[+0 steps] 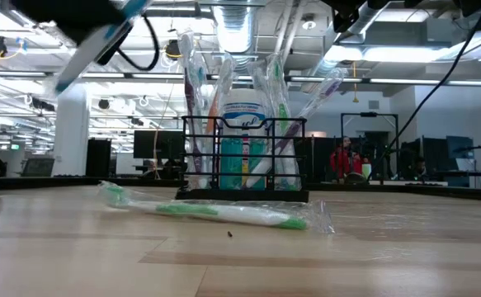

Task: Pick & Place toothbrushing station
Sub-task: Put the blue toothbrush into the mesh organizer

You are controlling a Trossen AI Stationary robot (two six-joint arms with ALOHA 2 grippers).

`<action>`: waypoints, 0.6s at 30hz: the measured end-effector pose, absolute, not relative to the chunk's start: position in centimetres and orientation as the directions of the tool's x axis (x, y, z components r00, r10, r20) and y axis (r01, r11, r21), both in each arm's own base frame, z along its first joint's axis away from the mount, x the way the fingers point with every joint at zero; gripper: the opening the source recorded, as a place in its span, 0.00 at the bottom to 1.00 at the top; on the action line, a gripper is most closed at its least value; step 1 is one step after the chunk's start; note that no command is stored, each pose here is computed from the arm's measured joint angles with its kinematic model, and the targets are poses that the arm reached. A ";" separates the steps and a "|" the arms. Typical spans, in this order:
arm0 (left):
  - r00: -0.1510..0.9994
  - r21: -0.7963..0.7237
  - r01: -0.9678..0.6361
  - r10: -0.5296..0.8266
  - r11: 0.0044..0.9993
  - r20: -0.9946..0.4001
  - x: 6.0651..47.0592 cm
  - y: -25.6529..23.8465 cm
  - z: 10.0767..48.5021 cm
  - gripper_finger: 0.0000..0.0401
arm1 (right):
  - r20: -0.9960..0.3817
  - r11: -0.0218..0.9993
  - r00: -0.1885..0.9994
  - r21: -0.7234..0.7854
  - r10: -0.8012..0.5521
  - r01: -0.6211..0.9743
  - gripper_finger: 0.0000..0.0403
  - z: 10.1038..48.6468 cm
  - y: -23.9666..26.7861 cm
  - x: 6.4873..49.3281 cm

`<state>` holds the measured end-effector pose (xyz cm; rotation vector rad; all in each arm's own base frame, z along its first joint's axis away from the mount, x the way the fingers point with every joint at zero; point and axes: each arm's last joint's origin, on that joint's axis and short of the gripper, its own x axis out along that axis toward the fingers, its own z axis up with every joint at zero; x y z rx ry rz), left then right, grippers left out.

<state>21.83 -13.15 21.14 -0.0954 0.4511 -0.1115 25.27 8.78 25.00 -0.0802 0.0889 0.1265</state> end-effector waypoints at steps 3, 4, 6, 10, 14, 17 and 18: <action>0.939 -0.144 0.040 -0.087 0.989 -0.332 22.2 -13.2 22.1 0.04 | -0.090 0.989 0.988 -0.073 0.124 -0.131 0.23 25.0 8.8 25.3; 0.951 -0.152 0.019 -0.065 0.988 -0.302 22.3 -13.2 22.3 0.04 | -0.086 0.989 0.988 -0.072 0.125 -0.131 0.23 25.1 8.8 25.3; 0.969 -0.173 -0.014 -0.030 0.985 -0.245 22.5 -13.1 22.9 0.04 | -0.072 0.989 0.990 -0.069 0.125 -0.130 0.23 25.2 8.8 25.3; 0.985 -0.207 -0.075 0.040 0.976 -0.171 22.8 -12.7 23.6 0.04 | -0.036 0.989 0.991 -0.067 0.126 -0.129 0.23 25.6 8.8 25.3; 0.988 -0.228 -0.116 0.089 0.967 -0.125 23.3 -11.9 24.1 0.03 | 0.001 0.990 0.992 -0.062 0.127 -0.127 0.23 25.9 8.8 25.3; 0.989 -0.250 -0.133 0.112 0.959 -0.094 23.6 -11.3 24.5 0.03 | 0.018 0.990 0.992 -0.059 0.127 -0.126 0.23 26.1 8.8 25.3; 0.989 -0.258 -0.136 0.119 0.956 -0.083 23.7 -11.2 24.6 0.03 | 0.023 0.990 0.991 -0.058 0.128 -0.127 0.23 26.1 8.8 25.3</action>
